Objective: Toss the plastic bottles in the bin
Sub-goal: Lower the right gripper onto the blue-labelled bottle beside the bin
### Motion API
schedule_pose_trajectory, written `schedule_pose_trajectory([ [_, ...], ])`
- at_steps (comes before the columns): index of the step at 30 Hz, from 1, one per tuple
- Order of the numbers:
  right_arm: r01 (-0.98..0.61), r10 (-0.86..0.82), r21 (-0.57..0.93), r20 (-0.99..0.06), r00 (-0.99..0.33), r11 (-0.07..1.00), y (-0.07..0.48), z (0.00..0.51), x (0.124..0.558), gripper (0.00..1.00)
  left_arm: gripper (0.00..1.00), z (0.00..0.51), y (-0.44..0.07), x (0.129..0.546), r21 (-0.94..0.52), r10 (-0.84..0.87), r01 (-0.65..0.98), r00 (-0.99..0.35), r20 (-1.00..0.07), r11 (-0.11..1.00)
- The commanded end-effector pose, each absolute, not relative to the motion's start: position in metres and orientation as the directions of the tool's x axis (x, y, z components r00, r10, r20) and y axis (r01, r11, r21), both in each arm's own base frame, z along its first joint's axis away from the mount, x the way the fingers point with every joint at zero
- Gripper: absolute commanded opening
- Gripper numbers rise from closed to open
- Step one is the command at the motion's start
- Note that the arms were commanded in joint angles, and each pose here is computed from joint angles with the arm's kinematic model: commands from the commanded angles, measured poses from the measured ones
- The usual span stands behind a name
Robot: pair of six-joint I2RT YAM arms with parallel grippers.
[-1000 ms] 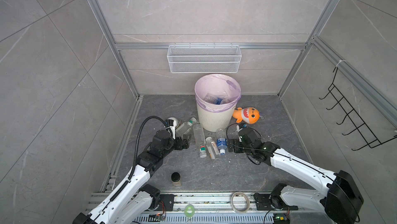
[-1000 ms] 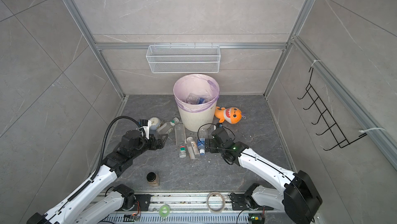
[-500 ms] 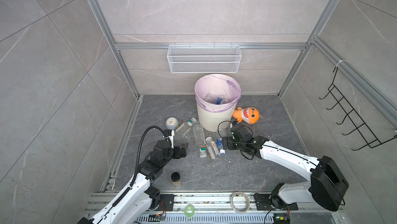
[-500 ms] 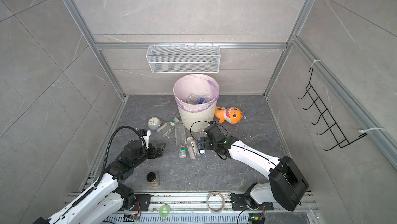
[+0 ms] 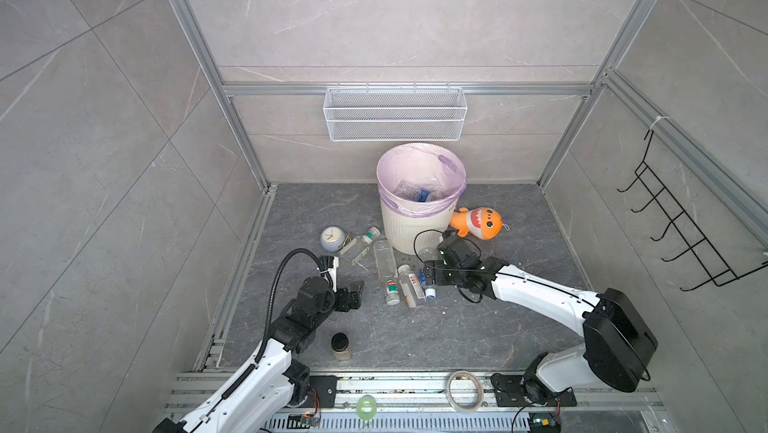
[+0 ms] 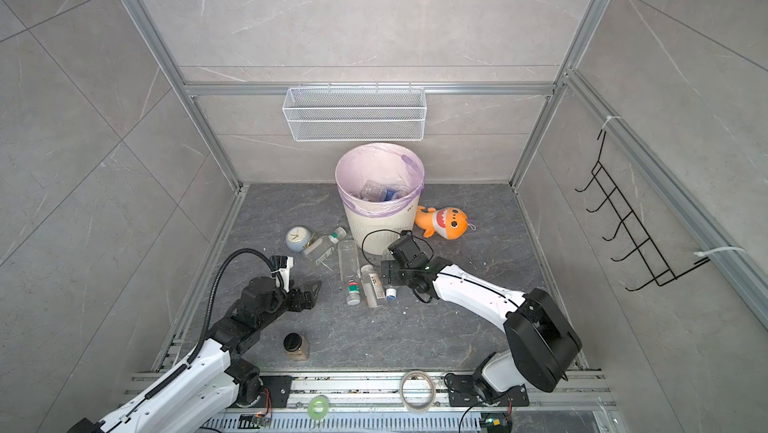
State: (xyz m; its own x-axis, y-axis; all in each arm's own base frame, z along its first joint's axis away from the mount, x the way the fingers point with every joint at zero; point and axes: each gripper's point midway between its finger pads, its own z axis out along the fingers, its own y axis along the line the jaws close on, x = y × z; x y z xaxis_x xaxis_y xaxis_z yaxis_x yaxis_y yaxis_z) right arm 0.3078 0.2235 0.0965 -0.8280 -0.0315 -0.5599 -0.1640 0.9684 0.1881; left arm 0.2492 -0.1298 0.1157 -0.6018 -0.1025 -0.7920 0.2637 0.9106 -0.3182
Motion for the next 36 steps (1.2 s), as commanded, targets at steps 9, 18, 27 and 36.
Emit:
schedule_pose_trajectory([
  [9,-0.149,-0.015,0.196,-0.556,-0.831,0.969,0.238,0.091,0.322,0.99,0.97,0.127,-0.138,0.253,-0.321,-0.098,0.318,-0.557,-0.825,0.892],
  [18,-0.137,-0.010,0.195,-0.543,-0.840,0.971,0.248,0.079,0.333,0.98,0.97,0.129,-0.138,0.252,-0.322,-0.102,0.326,-0.546,-0.832,0.889],
  [27,-0.130,-0.017,0.175,-0.533,-0.846,0.976,0.251,0.068,0.340,0.97,0.97,0.130,-0.138,0.252,-0.325,-0.105,0.329,-0.542,-0.834,0.886],
  [36,-0.125,-0.022,0.164,-0.521,-0.854,0.979,0.252,0.058,0.343,0.92,0.96,0.130,-0.138,0.252,-0.325,-0.104,0.329,-0.542,-0.834,0.886],
])
